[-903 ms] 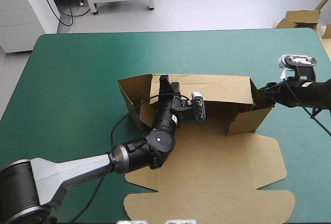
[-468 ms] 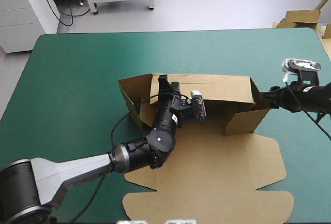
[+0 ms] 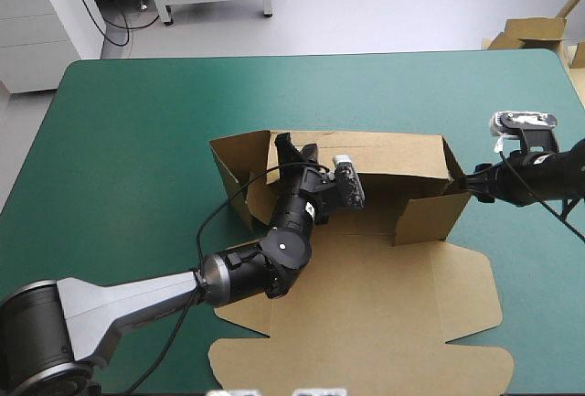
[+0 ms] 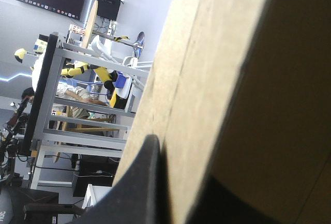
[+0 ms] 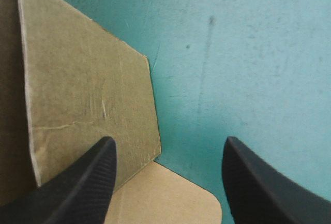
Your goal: Fold the box
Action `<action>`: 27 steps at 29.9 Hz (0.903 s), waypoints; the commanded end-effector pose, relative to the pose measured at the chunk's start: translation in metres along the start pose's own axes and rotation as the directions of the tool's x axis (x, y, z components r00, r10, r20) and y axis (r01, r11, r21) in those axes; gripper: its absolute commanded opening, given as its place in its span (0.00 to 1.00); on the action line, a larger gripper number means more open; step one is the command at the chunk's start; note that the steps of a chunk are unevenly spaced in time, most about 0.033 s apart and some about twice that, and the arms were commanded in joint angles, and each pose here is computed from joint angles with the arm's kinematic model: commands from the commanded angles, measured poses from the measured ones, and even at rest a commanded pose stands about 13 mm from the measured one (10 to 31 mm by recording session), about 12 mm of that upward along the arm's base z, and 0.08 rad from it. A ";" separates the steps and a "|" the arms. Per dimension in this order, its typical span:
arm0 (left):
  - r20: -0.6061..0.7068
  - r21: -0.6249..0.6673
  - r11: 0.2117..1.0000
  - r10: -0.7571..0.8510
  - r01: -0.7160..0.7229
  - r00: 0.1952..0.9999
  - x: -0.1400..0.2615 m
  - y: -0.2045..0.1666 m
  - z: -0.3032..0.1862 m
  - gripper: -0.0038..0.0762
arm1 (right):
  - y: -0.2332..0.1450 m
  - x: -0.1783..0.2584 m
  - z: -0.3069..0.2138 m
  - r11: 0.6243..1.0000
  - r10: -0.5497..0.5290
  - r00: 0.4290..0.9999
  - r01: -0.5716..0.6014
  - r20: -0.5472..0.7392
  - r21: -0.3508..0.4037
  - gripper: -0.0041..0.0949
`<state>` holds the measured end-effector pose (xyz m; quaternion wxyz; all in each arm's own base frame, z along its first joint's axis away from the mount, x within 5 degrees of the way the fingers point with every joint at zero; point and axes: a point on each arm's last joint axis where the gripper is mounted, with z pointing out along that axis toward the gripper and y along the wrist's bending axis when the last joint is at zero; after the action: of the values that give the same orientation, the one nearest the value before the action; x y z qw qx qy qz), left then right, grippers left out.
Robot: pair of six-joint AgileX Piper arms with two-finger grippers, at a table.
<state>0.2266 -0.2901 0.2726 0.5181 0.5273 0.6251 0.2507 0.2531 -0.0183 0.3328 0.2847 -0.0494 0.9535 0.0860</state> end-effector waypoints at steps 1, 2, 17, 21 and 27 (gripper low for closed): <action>-0.043 0.081 0.981 -0.171 0.174 0.984 0.003 -0.004 -0.003 0.04 | 0.007 -0.003 -0.005 0.998 -0.003 0.998 0.007 0.062 -0.058 0.60; -0.043 0.081 0.981 -0.171 0.174 0.984 0.003 -0.004 -0.003 0.04 | 0.007 0.000 -0.004 0.998 -0.001 0.999 0.004 0.047 -0.063 0.60; -0.042 0.081 0.982 -0.165 0.168 0.985 0.003 -0.004 -0.003 0.04 | 0.022 0.036 0.015 0.969 -0.101 0.995 0.095 -0.012 -0.228 0.60; -0.042 0.082 0.984 -0.158 0.161 0.987 0.003 -0.004 -0.003 0.04 | 0.022 0.043 0.021 0.956 -0.173 0.985 0.174 0.022 -0.235 0.60; -0.038 0.084 0.986 -0.141 0.143 0.989 0.003 -0.004 -0.003 0.04 | 0.015 0.031 0.025 0.953 -0.259 0.953 0.278 0.155 -0.120 0.60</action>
<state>0.2265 -0.2906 0.2727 0.5178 0.5329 0.6195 0.2532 0.2305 0.0014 0.2803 0.2820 -0.1882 0.9295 0.1453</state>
